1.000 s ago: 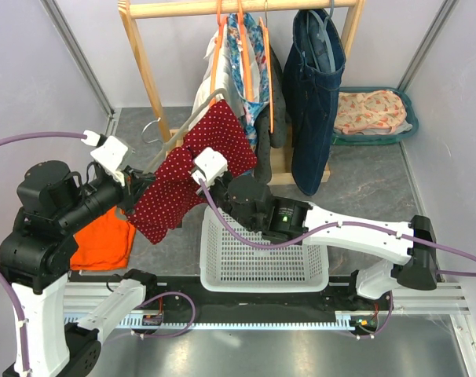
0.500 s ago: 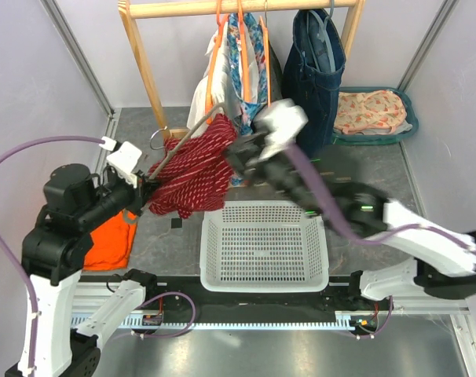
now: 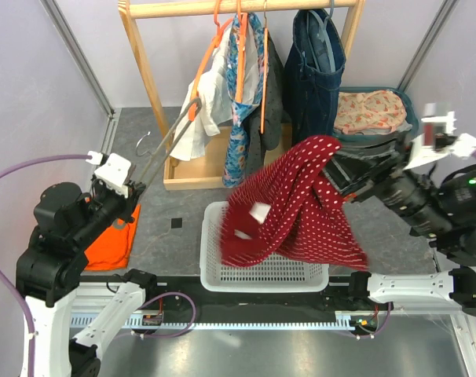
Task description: Remove the skirt from the hanger
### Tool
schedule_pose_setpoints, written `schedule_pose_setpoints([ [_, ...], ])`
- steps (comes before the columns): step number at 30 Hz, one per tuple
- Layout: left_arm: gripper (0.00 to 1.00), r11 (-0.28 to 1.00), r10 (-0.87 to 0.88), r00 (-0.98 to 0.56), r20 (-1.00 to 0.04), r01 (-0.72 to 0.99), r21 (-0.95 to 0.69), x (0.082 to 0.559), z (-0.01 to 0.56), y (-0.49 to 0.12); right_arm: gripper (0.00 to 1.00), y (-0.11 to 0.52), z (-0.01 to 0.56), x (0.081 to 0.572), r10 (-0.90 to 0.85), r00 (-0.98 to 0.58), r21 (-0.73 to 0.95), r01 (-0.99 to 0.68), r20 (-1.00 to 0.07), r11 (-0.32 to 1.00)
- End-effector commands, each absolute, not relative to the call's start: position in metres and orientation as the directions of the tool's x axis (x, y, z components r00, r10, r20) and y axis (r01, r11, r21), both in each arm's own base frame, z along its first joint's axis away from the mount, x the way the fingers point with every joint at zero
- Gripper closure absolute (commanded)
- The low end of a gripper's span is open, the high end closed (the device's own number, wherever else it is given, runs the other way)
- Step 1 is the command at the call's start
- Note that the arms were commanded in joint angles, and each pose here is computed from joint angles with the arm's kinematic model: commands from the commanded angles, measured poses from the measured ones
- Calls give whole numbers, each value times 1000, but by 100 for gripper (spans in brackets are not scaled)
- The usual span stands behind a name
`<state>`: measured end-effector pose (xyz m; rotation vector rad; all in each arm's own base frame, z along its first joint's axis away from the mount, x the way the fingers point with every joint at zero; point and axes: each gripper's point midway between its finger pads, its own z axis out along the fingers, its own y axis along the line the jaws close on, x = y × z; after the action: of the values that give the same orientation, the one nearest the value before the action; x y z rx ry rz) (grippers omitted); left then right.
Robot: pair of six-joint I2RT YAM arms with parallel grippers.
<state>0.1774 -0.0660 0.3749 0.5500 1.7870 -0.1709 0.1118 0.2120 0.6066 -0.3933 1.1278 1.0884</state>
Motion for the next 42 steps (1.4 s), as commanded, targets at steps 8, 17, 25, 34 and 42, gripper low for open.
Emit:
schedule_pose_setpoints([
  [8,98,930,287,-167,-943,283,233,201,413,-40,100,247,549,124,376,-94,287,-817,-922,500],
  [17,98,782,304,-27,-952,579,233,125,415,-78,100,261,506,140,282,-116,265,-770,-953,580],
  [25,98,773,251,61,-966,588,237,86,453,-76,100,280,478,151,208,-135,238,-743,-969,626],
  [34,98,946,259,-105,-960,228,230,168,458,-24,100,275,423,166,109,-158,187,-666,-981,722],
  [42,98,967,216,-163,-963,174,187,215,456,-29,100,269,384,170,70,-199,181,-623,-978,761],
])
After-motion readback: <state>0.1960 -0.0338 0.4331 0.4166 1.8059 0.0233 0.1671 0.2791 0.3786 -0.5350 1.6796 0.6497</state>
